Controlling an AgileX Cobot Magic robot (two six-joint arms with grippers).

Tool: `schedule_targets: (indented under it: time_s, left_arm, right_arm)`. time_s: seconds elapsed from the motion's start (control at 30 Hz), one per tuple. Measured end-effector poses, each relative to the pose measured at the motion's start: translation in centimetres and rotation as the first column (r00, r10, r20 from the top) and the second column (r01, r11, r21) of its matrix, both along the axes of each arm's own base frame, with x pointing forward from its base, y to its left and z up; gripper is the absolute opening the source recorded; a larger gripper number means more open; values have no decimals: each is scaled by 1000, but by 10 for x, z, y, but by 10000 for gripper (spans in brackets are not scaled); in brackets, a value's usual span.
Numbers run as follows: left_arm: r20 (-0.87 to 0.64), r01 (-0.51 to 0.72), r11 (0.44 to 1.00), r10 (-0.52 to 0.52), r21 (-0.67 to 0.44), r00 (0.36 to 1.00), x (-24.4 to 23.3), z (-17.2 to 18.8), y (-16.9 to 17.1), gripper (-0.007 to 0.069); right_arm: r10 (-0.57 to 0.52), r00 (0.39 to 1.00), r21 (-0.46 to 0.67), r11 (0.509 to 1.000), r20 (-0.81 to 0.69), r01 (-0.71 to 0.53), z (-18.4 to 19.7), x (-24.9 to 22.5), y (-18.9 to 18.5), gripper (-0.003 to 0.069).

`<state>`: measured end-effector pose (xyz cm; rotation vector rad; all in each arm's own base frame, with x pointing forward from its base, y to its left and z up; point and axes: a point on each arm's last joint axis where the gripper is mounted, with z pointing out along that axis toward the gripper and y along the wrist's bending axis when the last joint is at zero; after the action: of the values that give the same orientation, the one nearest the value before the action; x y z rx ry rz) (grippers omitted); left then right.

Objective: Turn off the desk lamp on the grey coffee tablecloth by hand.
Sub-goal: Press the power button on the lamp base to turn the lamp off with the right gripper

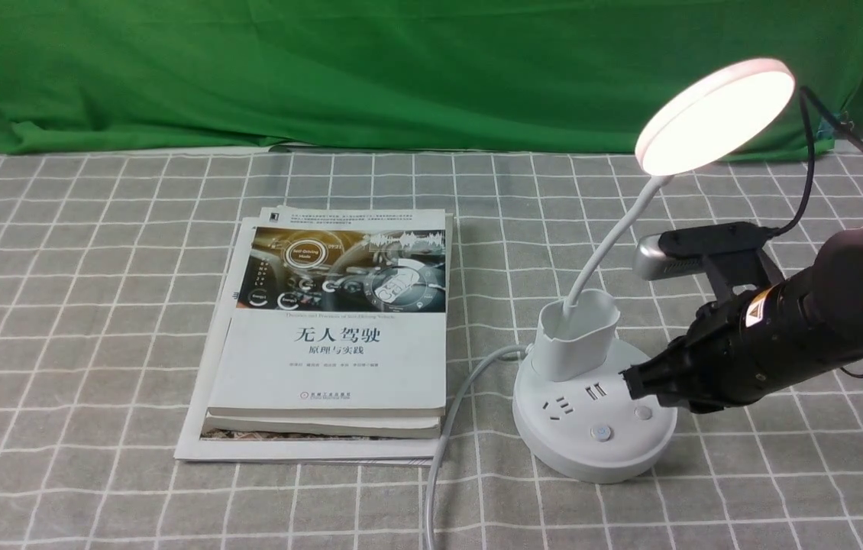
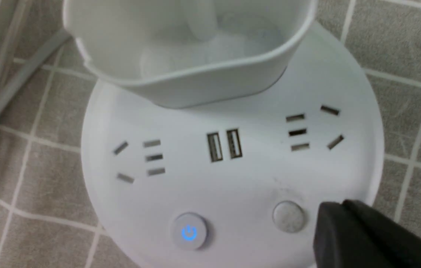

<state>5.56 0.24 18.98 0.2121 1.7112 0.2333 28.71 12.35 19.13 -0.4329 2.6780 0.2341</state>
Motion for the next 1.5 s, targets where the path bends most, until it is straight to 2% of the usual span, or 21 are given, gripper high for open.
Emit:
schedule_targets:
  time_s: [0.5,1.17,1.5]
  left_arm:
    - [-1,0,1000,0,0,1000,0,0,0,19]
    - [-1,0,1000,0,0,1000,0,0,0,19]
    - [-1,0,1000,0,0,1000,0,0,0,19]
  right_arm:
    - [-24,999,24,999,-23,24,-6,1,2,35]
    - [22,998,-4,1000,-61,-22,-23,6,11,39]
    - [0,1000,23,1000,-26,0,-23,14,14,39]
